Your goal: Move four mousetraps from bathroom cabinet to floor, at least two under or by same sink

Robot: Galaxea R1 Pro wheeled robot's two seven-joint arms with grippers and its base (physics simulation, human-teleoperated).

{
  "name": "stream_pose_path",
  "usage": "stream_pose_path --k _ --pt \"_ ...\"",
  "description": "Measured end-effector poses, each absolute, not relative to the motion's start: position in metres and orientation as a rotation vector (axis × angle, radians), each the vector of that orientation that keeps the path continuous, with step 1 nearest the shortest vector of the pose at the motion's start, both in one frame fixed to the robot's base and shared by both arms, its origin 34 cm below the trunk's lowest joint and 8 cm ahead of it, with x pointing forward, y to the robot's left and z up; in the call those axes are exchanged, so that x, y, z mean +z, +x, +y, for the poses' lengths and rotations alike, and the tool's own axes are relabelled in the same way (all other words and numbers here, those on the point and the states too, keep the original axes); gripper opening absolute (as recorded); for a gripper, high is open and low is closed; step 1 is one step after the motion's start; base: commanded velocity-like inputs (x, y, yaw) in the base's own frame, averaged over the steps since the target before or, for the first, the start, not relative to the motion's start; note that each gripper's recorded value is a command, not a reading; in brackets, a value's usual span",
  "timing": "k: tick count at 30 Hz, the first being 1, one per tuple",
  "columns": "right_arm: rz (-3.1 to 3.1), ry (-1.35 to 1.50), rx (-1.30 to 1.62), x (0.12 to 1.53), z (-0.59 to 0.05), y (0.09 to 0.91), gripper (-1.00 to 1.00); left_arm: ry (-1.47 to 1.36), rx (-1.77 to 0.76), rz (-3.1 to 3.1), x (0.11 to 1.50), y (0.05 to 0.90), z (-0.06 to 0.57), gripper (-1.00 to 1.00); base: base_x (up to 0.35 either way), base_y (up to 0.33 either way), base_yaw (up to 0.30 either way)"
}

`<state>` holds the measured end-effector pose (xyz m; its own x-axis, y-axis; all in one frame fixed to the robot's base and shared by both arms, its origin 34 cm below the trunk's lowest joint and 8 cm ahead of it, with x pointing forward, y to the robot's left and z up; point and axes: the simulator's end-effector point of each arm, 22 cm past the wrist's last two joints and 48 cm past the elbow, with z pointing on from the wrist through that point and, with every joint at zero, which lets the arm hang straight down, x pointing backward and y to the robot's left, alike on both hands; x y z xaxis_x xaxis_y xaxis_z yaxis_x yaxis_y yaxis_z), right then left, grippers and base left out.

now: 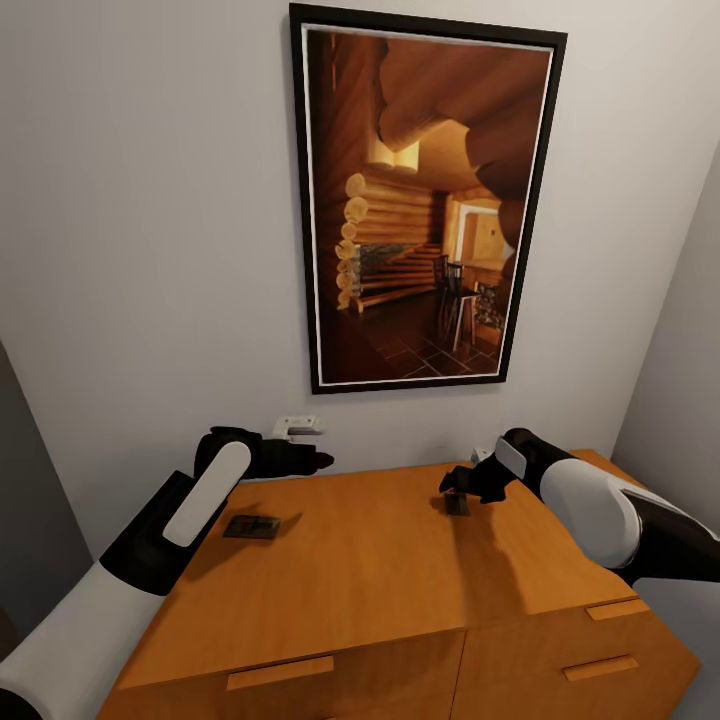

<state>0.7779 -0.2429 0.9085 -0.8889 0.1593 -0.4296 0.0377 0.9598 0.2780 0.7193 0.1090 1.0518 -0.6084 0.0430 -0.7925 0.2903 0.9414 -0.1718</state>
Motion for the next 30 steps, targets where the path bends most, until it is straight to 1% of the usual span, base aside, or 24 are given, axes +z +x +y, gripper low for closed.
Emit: stream_pose_path --k 30 --pt "2.641 0.119 0.337 0.9075 -0.2420 0.7796 1.00 0.235 -0.353 2.204 1.0525 0.7194 0.1097 1.00 0.000 0.000 0.000"
